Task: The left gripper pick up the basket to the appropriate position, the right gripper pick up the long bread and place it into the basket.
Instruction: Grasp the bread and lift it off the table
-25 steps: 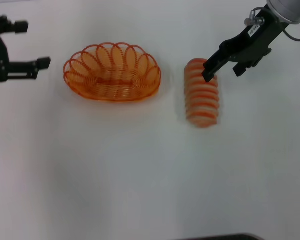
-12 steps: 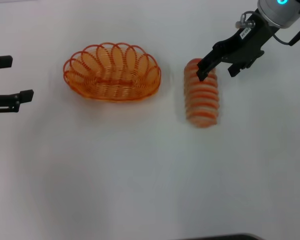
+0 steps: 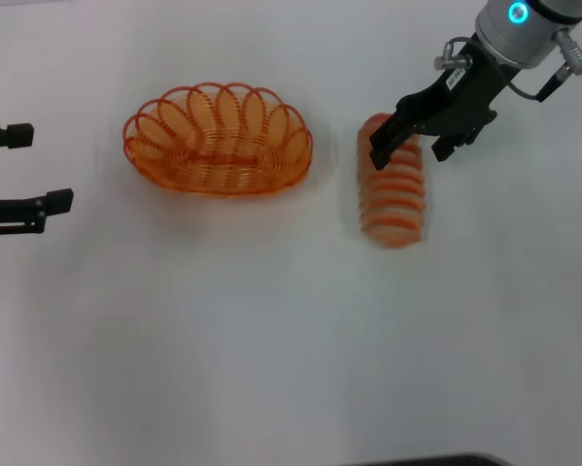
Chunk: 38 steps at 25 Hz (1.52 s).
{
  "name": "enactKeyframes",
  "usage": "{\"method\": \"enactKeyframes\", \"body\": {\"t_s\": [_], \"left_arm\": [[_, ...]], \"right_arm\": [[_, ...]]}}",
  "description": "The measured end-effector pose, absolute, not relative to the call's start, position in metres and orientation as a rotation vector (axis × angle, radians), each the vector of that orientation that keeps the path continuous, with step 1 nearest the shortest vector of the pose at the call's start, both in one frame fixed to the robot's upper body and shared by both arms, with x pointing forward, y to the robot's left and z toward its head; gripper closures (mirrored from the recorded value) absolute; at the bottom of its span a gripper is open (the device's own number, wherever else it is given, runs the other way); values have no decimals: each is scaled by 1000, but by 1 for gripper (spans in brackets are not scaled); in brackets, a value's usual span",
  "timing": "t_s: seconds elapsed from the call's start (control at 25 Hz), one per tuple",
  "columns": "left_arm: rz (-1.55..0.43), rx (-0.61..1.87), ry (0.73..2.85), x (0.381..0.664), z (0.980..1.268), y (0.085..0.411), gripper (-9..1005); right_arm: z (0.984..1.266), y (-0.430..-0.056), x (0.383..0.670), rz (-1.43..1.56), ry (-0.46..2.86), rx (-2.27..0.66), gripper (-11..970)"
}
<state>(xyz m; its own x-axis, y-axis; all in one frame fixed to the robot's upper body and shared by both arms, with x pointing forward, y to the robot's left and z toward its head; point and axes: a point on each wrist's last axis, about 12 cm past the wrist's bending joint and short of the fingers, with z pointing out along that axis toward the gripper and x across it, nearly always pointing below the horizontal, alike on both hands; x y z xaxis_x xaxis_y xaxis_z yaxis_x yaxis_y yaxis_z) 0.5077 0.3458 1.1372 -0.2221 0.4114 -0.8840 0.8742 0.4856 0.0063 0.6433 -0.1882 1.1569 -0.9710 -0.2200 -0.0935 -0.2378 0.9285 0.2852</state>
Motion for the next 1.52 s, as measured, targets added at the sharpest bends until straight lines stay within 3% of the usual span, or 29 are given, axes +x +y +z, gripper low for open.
{"method": "enactKeyframes", "body": {"t_s": [1.52], "left_arm": [[-725,1105,1814,498,1133,343,96]], "right_arm": [[1131,-173,645,406,2990,-305,14]]}}
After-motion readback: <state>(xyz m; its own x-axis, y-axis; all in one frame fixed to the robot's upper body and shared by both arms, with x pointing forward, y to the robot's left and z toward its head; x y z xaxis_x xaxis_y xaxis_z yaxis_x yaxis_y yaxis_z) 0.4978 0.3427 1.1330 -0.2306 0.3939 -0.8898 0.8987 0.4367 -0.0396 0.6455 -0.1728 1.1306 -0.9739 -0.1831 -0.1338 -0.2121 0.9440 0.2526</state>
